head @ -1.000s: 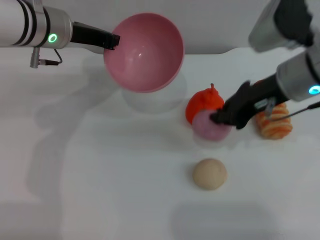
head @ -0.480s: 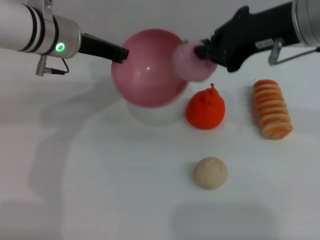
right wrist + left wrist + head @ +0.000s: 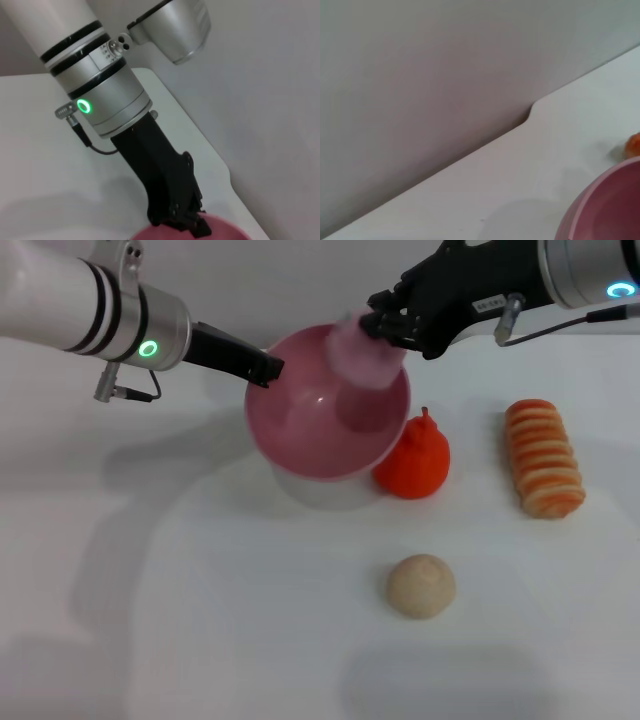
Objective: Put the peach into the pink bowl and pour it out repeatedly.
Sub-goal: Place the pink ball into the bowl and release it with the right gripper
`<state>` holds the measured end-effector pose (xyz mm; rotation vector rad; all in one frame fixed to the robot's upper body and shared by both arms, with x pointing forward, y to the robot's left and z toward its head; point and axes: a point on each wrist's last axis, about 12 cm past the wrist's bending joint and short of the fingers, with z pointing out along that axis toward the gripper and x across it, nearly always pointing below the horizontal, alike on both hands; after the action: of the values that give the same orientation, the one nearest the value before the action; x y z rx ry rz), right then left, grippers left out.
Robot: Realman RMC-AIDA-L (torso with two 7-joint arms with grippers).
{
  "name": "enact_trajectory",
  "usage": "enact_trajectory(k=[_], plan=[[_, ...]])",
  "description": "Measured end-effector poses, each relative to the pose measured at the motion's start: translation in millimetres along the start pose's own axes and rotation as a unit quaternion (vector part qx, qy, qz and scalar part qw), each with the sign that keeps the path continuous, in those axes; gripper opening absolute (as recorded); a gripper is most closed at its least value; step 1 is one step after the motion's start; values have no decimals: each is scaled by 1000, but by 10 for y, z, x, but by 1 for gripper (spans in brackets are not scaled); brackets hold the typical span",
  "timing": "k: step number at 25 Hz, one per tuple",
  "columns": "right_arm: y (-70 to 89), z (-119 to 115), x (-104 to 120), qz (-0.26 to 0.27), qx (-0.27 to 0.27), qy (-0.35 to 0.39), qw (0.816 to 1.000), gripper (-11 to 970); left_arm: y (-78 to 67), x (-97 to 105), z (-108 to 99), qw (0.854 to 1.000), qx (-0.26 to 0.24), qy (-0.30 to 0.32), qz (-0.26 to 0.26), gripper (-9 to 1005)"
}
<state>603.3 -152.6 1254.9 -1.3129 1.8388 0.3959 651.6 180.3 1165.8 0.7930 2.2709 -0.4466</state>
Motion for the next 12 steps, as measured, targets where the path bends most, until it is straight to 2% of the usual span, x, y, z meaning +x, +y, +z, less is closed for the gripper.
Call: enact_trajectory(k=[5,11,12], plan=[[-14,32,13,-7,1,-1,1000,141,-32,-13,16,1000,3,3,6,45],[-72,-37,72,8,25,-29,999,307,-61,-57,33,1000,2,-1,19,45],[-85,-78,97,10,30,-44,999,307,-64,-67,40,1000,-1,-5,23,45]])
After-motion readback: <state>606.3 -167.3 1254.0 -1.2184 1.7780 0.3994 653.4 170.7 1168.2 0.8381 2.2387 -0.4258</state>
